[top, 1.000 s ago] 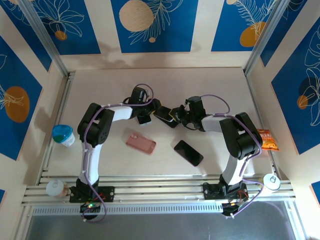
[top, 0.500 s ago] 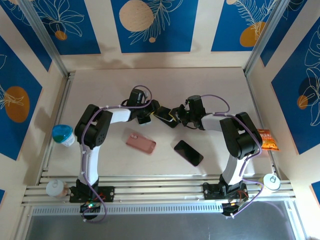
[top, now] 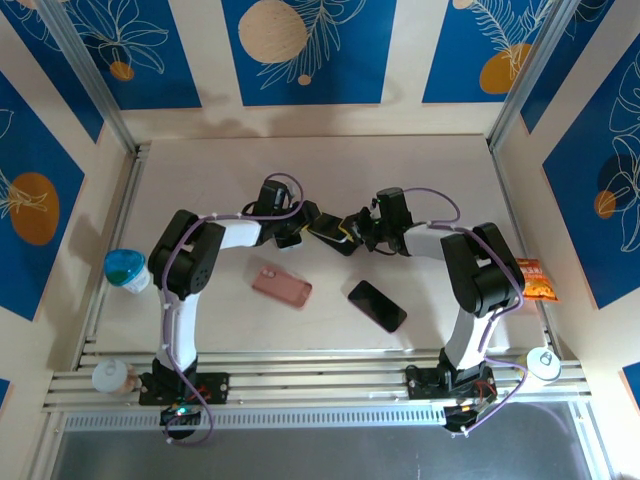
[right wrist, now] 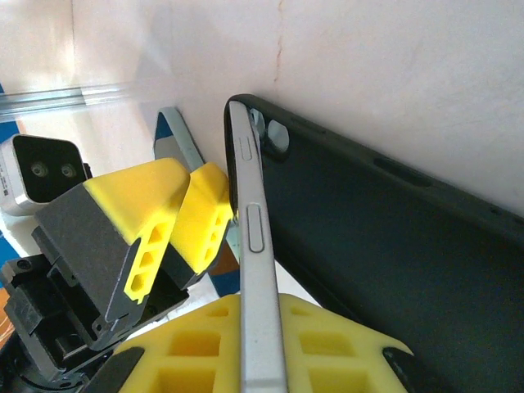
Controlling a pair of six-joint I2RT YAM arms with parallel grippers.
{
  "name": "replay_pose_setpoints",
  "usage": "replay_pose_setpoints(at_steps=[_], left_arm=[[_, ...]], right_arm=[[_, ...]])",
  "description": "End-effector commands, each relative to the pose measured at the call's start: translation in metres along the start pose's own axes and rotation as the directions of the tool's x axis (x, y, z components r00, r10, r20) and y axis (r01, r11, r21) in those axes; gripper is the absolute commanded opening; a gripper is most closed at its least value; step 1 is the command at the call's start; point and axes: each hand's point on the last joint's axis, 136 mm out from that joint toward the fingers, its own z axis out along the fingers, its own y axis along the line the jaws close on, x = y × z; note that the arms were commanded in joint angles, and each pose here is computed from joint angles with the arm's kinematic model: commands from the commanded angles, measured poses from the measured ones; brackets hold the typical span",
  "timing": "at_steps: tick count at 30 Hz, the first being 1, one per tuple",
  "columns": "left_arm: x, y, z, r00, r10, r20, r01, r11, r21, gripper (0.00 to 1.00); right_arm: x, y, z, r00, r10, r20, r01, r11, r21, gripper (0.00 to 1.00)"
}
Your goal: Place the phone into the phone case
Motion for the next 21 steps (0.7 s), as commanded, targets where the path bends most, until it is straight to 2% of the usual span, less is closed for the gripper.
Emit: replay_pose_setpoints(at_steps=[1, 11, 13, 17, 21], left_arm=[[0.039, -0.001, 0.002, 0.994, -0.036, -0.107, 0.035, 0.999, -0.010, 0.44], [0.038, -0.003, 0.002, 0.995, -0.043, -0.095, 0.044, 0.999, 0.011, 0.44], [0.038, -0.004, 0.002, 0.995, -0.047, -0.092, 0.049, 0.999, 0.020, 0.44], [0.037, -0.006, 0.002, 0.996, -0.040, -0.084, 0.042, 0.999, 0.026, 0.44], [0.039, -0.003, 0.000, 0.996, -0.009, -0.084, 0.008, 1.000, -0.001, 0.44]], right_arm=[[0.031, -0.093, 0.004, 0.987, 0.154, -0.054, -0.128, 0.935, 0.330, 0.10], [0.024, -0.084, 0.000, 0.993, 0.104, -0.057, -0.076, 0.925, 0.372, 0.21], [0.022, -0.081, -0.001, 0.994, 0.092, -0.061, -0.062, 0.924, 0.378, 0.27], [0.018, -0.076, -0.005, 0.995, 0.081, -0.063, -0.048, 0.912, 0.407, 0.46], [0.014, -0.073, -0.011, 0.996, 0.060, -0.065, -0.024, 0.892, 0.452, 0.54]])
